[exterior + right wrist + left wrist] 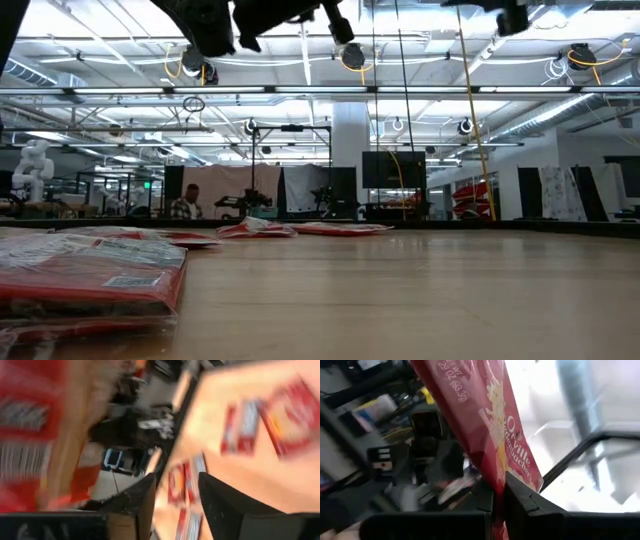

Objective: Sort popcorn bags into baskets
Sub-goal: Put the popcorn bag into the transparent bin

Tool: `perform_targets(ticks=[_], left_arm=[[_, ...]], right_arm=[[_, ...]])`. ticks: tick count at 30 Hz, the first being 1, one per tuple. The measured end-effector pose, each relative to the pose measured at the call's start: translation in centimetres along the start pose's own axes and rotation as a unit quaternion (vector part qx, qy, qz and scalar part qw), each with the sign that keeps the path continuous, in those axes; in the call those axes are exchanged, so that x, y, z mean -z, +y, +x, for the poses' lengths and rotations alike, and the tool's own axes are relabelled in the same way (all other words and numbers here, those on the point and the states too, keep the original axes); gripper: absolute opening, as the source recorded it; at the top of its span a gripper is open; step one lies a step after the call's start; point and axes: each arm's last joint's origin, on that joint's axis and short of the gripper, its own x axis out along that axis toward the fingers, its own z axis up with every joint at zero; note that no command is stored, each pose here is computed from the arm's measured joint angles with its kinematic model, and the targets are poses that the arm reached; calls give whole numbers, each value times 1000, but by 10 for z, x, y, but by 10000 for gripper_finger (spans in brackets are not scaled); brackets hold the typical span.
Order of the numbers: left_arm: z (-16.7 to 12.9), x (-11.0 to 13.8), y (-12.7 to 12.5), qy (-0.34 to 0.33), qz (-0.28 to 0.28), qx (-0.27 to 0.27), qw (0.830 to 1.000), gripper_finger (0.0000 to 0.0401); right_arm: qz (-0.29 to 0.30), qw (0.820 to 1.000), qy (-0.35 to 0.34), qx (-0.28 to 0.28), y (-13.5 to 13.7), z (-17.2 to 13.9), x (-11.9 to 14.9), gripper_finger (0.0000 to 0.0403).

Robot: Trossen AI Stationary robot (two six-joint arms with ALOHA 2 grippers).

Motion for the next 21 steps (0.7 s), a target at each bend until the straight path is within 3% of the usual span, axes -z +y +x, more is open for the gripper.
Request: perform_targets(ticks=[3, 9, 16, 21], left_arm=[[1, 10, -11, 52, 39, -57, 996, 23], [-10, 26, -32, 139, 94, -181, 969, 25], [-29, 42, -42, 174, 79, -320, 928, 26], [-36, 48, -45, 180, 60, -366, 911, 27]], right_arm=[[58, 998, 29, 6, -1, -4, 7, 163], [66, 997, 32, -37, 11, -2, 16, 179], [44, 998, 21, -34, 21, 14, 36, 180], [50, 997, 53, 3, 20, 33, 55, 180]])
